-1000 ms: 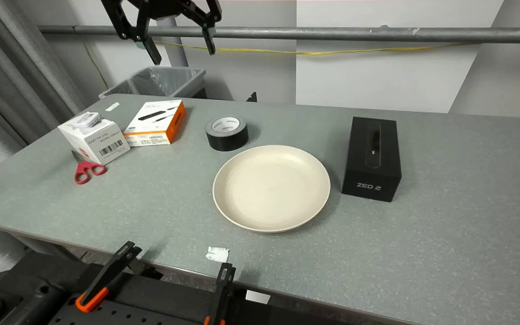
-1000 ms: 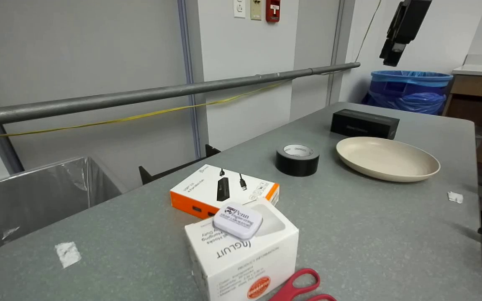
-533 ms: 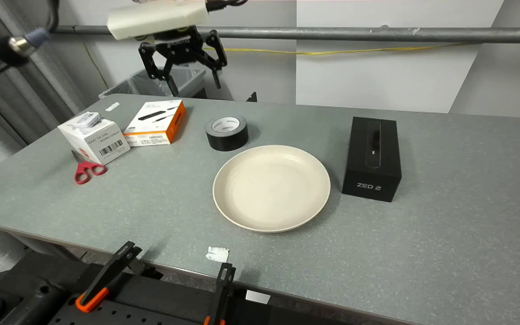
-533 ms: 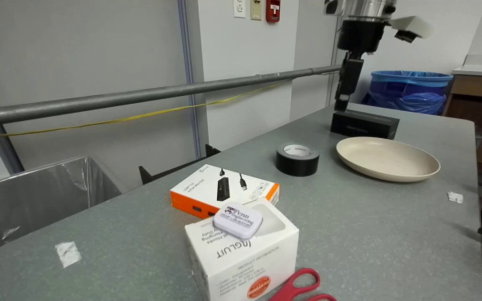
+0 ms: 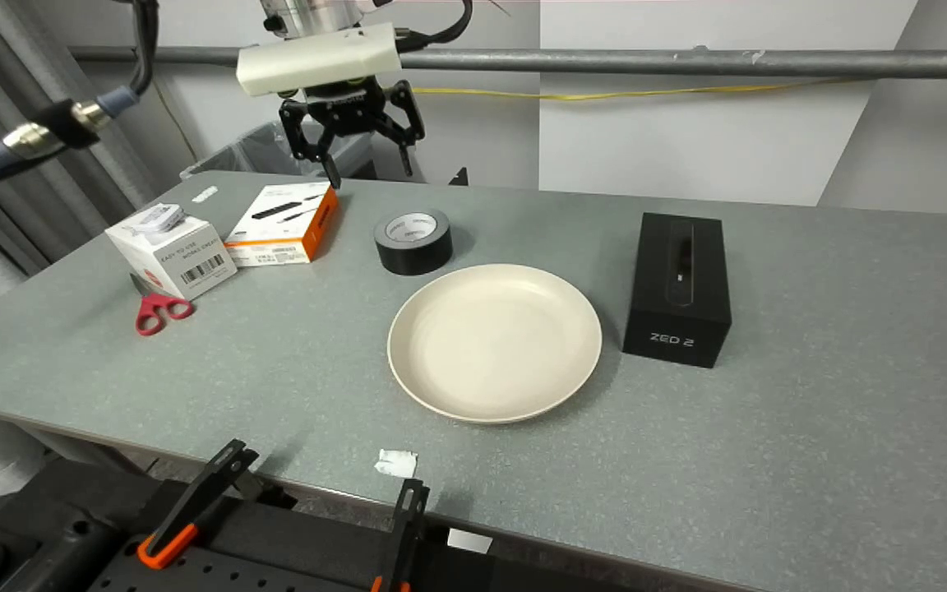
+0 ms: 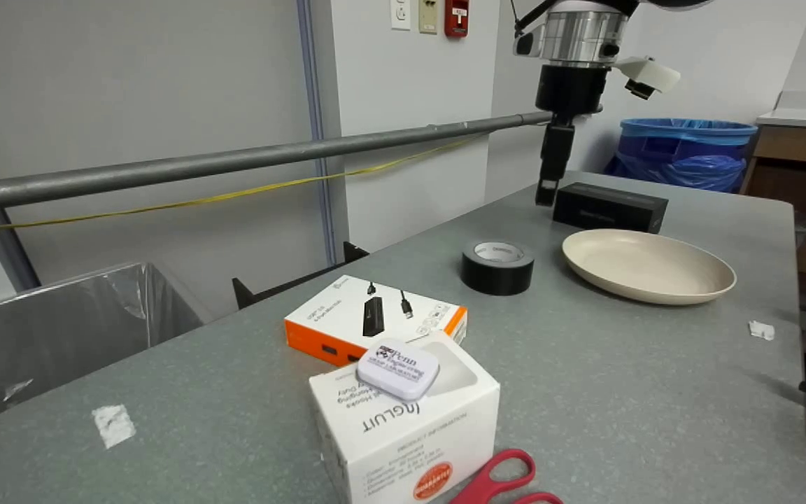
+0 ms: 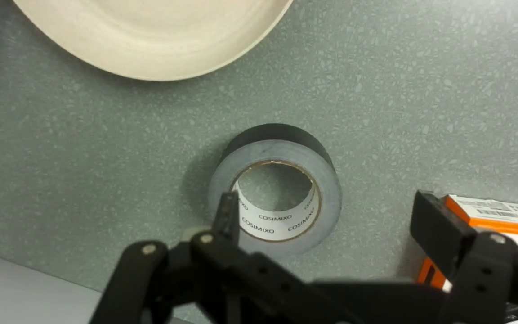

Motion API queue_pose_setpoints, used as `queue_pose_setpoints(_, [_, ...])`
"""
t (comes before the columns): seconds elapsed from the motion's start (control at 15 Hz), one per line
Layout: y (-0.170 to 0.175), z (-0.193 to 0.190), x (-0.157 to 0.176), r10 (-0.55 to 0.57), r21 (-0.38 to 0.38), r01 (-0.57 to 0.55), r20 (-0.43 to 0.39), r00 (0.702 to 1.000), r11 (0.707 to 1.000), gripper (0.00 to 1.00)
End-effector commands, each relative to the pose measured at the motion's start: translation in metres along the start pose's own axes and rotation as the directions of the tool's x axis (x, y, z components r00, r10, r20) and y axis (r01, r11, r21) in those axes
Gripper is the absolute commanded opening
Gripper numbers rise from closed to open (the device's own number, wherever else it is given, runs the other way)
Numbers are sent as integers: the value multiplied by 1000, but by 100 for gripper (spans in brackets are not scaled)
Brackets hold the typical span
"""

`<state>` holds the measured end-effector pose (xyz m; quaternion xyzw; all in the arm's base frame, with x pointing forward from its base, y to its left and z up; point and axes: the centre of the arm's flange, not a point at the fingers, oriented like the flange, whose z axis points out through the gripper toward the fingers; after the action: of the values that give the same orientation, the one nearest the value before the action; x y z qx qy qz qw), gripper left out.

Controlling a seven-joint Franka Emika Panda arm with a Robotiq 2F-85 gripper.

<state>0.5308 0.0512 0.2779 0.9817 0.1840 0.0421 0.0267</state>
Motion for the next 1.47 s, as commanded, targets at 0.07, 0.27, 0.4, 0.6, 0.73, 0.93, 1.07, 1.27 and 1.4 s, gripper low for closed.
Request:
queue_pose_setpoints(0.07, [-3, 24, 26, 37, 21, -37, 19, 999, 999, 100])
queue_pose_setpoints(0.27, [-10, 48, 52, 95, 18, -95, 7, 995, 995, 100])
queue_pose_setpoints(0.4, [-13, 67, 70, 121, 22, -122, 21, 992, 992, 100])
queue_pose_setpoints(0.6, [-17, 98, 89, 168, 19, -170, 52, 984, 985, 100])
queue_pose_setpoints(0.73, [-22, 114, 95, 199, 14, -201, 83, 976, 979, 100])
queue_pose_setpoints(0.93, [-27, 132, 99, 237, 2, -238, 107, 966, 971, 100])
queue_pose_setpoints(1.07, [-29, 145, 104, 239, 6, -242, 113, 964, 970, 74])
queue_pose_setpoints(1.27, [-31, 155, 109, 241, 11, -243, 114, 964, 970, 50])
queue_pose_setpoints(1.4, [-26, 150, 109, 246, 11, -249, 105, 963, 968, 35])
